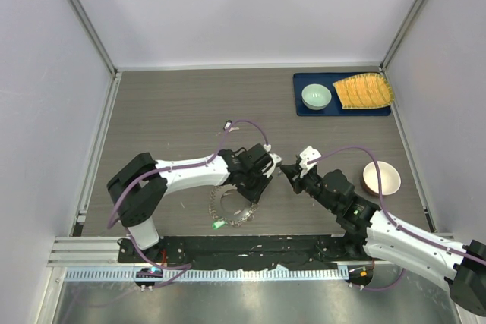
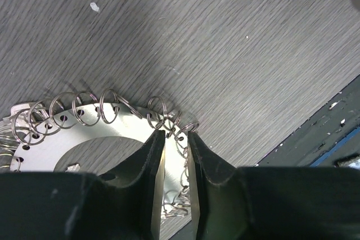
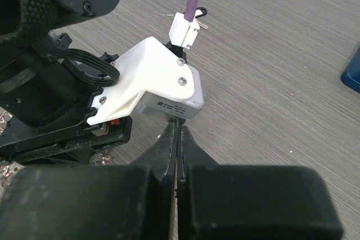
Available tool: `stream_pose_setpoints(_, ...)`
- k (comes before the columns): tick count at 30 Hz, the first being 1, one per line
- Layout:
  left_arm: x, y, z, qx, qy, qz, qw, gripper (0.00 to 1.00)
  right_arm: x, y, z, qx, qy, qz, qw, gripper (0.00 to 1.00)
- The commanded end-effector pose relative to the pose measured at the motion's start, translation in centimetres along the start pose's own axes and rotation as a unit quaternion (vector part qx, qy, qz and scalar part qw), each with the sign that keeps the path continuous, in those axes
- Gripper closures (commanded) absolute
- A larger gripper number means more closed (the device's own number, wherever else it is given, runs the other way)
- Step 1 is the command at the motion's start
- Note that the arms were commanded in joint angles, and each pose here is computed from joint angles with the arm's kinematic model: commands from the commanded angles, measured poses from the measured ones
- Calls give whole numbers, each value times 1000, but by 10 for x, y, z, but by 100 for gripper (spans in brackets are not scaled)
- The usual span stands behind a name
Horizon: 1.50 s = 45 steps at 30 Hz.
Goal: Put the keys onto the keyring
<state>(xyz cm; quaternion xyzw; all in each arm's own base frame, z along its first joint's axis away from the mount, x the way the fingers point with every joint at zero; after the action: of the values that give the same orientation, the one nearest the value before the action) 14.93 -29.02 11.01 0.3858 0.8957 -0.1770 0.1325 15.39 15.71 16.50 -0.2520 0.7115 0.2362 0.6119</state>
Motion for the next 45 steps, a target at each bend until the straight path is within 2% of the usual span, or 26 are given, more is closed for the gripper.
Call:
stream_pose_setpoints(1,-12,-4,-3,16,-15,4,1000,75,-9,2,2,-6,-24,8,1000,99)
stream_pose_setpoints(7,-13,-2,0,14,-12,3,1000,75,-10,3,2,-10,-26,9,1000,99)
stream_pose_setpoints(17,-14,-3,2,23,-14,10,1000,68,-9,5,2,-20,-23,7,1000,99)
stream_pose_setpoints(28,-12,-2,9,26,-5,15,1000,74,-7,6,4,-25,-17,4,1000,99)
stream_pose_setpoints(31,-10,-2,9,27,-8,7,1000,86,-6,6,4,-25,-16,4,1000,99)
stream_pose_setpoints(32,-8,-2,11,28,-12,3,1000,99,-6,7,4,-27,-16,4,999,99)
stream_pose_setpoints(39,3,5,4,-4,-97,-59,994,100,-6,7,5,-27,-14,3,1000,99)
stream_pose_setpoints(41,-2,10,-1,-31,-156,-90,983,100,-6,7,5,-27,-13,3,1000,99)
stream_pose_setpoints(43,7,17,-2,-52,-182,-113,975,100,-6,7,5,-27,-14,3,1000,99)
stream_pose_setpoints(44,2,23,-3,-77,-217,-125,965,100,-5,7,5,-27,-13,3,1000,99)
stream_pose_setpoints(45,13,28,2,-90,-219,-142,961,100,-6,6,5,-26,-14,4,1000,99)
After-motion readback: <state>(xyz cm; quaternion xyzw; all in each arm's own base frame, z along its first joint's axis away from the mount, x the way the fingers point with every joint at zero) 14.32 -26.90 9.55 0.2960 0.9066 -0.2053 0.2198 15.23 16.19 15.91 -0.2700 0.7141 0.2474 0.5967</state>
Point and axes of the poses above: each gripper's point midway between its finger pads, its own z axis out along the fingers, its own y axis along the line the jaws close on, x = y × z, the point moved 8 cm from there along -z, back along the fingers, and after that the axes turned 3 degrees about z, right-handed, at the moved point
